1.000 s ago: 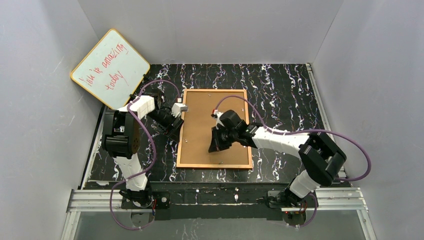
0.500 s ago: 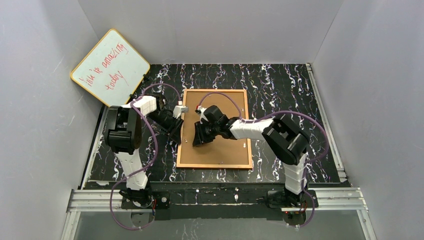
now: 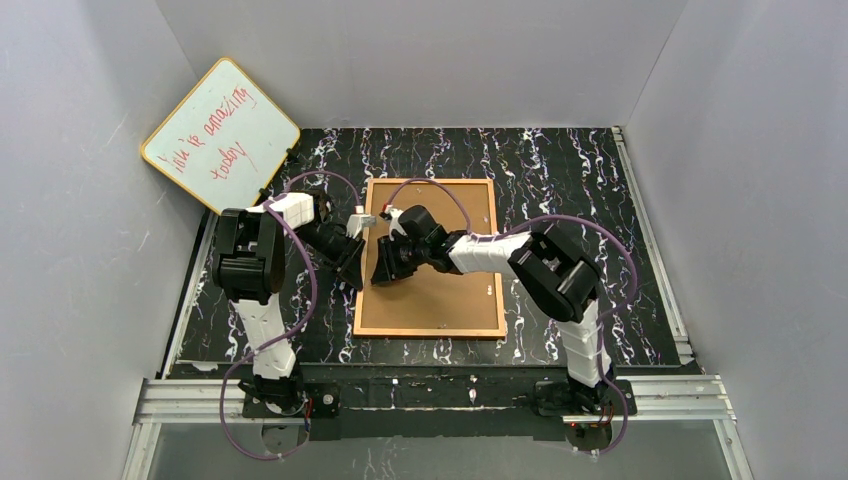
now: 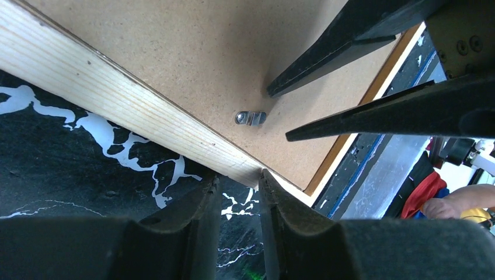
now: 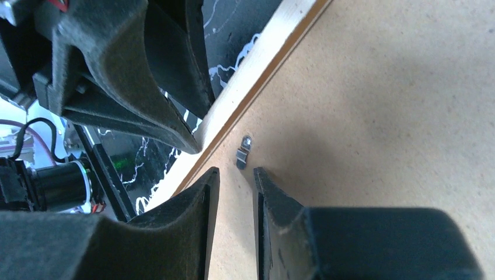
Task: Put the photo into the frame
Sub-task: Install the photo frame at the center of the board.
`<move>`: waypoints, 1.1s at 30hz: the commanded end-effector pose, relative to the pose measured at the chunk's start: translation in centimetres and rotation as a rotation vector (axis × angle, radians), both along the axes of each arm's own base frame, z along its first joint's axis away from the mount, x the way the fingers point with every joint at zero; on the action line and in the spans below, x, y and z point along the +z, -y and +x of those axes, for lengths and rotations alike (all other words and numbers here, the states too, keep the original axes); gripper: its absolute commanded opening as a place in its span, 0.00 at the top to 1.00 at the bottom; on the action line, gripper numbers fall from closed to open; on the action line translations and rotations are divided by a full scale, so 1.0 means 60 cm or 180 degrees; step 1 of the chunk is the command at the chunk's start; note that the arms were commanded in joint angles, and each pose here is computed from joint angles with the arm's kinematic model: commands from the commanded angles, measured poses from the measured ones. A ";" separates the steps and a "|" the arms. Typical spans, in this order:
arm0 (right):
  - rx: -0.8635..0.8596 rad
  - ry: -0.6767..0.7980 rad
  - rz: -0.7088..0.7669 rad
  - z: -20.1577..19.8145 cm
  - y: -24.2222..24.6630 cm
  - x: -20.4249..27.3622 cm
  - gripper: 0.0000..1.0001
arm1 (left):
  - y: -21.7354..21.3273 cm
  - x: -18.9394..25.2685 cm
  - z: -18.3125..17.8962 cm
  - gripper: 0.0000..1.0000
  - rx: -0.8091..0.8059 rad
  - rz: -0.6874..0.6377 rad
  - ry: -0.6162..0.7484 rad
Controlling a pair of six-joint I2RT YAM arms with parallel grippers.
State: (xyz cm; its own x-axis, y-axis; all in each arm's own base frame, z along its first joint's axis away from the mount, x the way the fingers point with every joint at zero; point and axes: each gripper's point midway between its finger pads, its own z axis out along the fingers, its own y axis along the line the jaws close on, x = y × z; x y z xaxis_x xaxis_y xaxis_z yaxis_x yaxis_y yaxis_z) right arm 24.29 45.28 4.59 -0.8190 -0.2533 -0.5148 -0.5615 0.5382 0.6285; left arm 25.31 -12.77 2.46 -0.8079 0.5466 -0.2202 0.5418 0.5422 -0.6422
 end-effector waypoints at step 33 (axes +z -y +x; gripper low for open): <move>-0.0236 -0.0165 0.0412 0.021 -0.046 -0.009 0.71 | -0.019 -0.055 0.002 0.89 -0.0142 0.0255 0.0135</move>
